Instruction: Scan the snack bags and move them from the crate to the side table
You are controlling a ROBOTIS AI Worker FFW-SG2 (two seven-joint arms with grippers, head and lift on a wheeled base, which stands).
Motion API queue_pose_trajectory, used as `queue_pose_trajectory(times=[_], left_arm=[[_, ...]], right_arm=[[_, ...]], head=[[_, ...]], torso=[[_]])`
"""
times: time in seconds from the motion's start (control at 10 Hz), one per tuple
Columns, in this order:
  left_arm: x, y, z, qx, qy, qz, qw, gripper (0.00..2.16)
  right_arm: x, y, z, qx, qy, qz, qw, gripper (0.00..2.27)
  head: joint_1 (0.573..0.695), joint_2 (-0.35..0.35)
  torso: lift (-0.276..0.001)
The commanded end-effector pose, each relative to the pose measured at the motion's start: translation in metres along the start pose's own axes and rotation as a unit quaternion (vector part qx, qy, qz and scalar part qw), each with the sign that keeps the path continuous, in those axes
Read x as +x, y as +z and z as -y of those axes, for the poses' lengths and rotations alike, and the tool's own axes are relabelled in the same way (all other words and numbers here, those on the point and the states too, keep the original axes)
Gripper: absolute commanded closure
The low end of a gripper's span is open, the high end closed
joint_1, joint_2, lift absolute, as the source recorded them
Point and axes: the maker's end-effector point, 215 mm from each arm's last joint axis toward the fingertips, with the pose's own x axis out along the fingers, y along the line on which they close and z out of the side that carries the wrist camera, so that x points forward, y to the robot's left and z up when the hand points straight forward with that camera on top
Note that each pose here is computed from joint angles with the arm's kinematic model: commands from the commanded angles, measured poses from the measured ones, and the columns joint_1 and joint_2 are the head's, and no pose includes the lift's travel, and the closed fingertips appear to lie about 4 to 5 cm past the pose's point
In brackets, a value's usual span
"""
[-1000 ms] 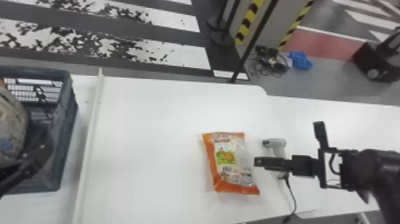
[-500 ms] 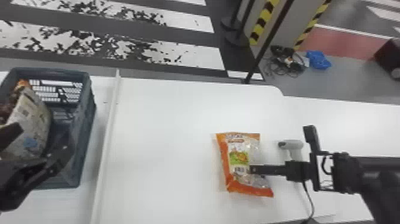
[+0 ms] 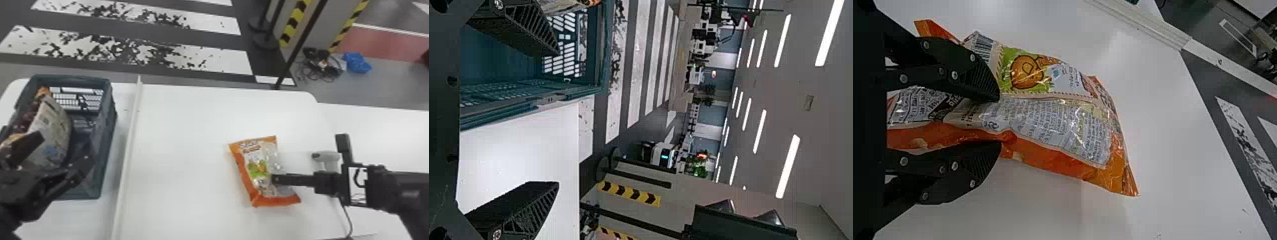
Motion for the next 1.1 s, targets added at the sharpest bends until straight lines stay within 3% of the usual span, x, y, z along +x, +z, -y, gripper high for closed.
queue_pose_trajectory(times=[0.0, 0.3, 0.5, 0.7, 0.9, 1.0], left_arm=[[0.0, -0.004, -0.001, -0.001, 0.0, -0.003, 1.0, 0.07], [0.001, -0.005, -0.001, -0.001, 0.001, -0.004, 1.0, 0.07], [0.0, -0.006, -0.002, -0.001, 0.001, -0.005, 1.0, 0.07], [0.0, -0.007, -0.001, -0.001, -0.001, -0.007, 1.0, 0.07], [-0.002, -0.01, 0.0, -0.001, -0.002, -0.01, 0.9999, 0.07], [-0.003, -0.012, 0.0, -0.001, -0.002, -0.012, 0.9999, 0.07]], right_arm=[[-0.013, 0.009, -0.018, 0.001, 0.016, 0.02, 1.0, 2.22], [-0.042, 0.042, -0.044, 0.018, 0.051, 0.083, 0.995, 2.22], [-0.087, 0.101, -0.04, 0.035, 0.056, 0.193, 0.979, 2.22], [-0.138, 0.146, 0.007, 0.058, 0.004, 0.307, 0.95, 2.22], [-0.183, 0.156, 0.079, 0.105, -0.08, 0.385, 0.913, 2.22], [-0.201, 0.152, 0.109, 0.119, -0.12, 0.409, 0.897, 2.22]], head=[[0.695, -0.21], [0.695, -0.197], [0.695, -0.209], [0.695, -0.246], [0.695, -0.342], [0.695, -0.35]], torso=[[-0.087], [-0.087], [-0.087], [-0.087], [-0.087], [-0.087]])
